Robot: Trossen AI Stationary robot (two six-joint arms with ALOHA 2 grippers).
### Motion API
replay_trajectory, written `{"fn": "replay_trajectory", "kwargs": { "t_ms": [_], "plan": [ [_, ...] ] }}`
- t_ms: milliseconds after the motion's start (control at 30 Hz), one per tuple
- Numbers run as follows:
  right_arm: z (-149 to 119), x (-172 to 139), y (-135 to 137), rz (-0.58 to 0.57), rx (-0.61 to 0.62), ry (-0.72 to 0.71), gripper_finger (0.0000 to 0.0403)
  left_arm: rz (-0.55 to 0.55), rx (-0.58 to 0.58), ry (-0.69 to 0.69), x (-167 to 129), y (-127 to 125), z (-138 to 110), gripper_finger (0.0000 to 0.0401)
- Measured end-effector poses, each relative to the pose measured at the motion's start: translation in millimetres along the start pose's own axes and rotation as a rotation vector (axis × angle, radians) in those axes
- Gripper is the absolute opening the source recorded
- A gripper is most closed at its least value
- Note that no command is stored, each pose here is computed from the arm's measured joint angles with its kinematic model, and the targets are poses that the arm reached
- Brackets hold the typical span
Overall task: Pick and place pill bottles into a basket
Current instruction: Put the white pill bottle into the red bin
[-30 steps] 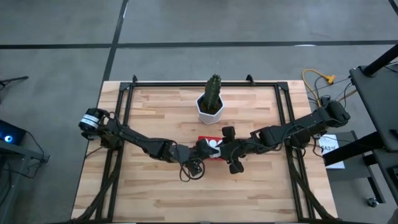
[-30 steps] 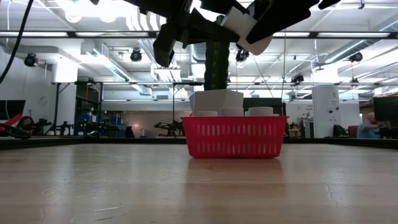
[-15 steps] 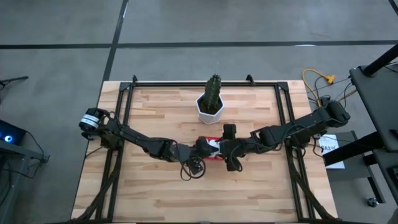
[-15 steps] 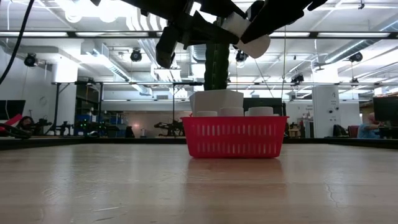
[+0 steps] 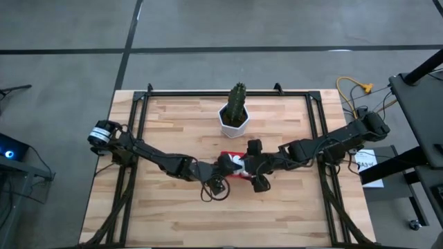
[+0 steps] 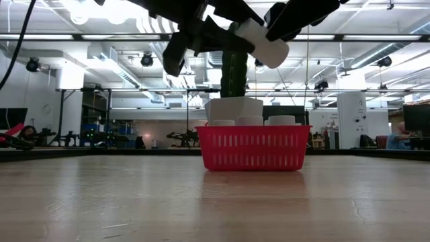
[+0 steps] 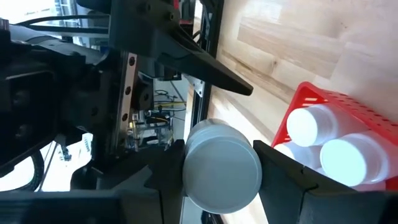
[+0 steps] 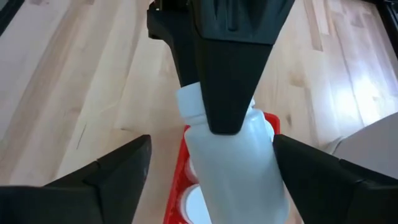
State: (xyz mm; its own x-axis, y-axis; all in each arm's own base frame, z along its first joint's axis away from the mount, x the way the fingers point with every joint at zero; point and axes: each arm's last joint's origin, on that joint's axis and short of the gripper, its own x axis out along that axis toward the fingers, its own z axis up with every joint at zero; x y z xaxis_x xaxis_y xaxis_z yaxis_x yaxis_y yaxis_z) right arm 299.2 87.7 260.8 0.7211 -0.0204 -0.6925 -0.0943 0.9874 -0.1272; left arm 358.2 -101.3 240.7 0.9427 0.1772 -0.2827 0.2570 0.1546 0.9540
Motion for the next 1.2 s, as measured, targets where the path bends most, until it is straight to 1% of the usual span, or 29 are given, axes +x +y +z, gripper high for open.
{"fn": "replay_trajectory", "kwargs": {
  "t_ms": [200,300,400,500,600,700,800,967,1100,1200],
  "plan": [
    [0.0,-0.4,-0.5,-0.002,-0.015,0.002,0.0329,0.004,-0.011,0.021,-1.2,1.6,-1.6,0.0147],
    [0.4,-0.6,-0.9,-0.006,-0.025,0.000,0.0328,0.005,-0.067,0.023,-5.3,5.2,-3.1,0.0147],
    [0.3,-0.7,-1.7,-0.038,-0.064,0.001,0.0326,-0.014,-0.067,0.034,-11.3,7.9,-6.1,0.0147],
    [-0.2,-0.7,-3.0,-0.082,-0.066,0.005,0.0325,-0.026,-0.087,0.053,-17.0,7.8,-10.2,0.0147],
    [-0.4,-0.8,-3.1,-0.085,-0.066,0.008,0.0325,-0.059,-0.112,0.068,-24.3,6.5,-14.8,0.0147],
    [-1.3,-0.8,-2.2,-0.077,-0.073,0.013,0.0325,-0.081,-0.131,0.116,-28.3,3.9,-20.5,0.0148],
    [-3.9,-1.9,-2.3,-0.076,-0.080,0.039,0.0325,-0.107,-0.139,0.142,-31.7,3.5,-24.1,0.0148],
    [-14.2,-10.8,-5.7,-0.084,-0.110,0.143,0.0325,-0.150,-0.174,0.172,-36.4,1.5,-28.1,0.0148],
    [-19.9,-21.9,-8.8,-0.088,-0.157,0.198,0.0325,-0.122,-0.204,0.162,-43.0,10.1,-29.5,0.0146],
    [-21.6,-31.2,-13.0,-0.142,-0.186,0.209,0.0325,-0.079,-0.303,0.145,-50.8,22.9,-29.8,0.0145]
  ]
}}
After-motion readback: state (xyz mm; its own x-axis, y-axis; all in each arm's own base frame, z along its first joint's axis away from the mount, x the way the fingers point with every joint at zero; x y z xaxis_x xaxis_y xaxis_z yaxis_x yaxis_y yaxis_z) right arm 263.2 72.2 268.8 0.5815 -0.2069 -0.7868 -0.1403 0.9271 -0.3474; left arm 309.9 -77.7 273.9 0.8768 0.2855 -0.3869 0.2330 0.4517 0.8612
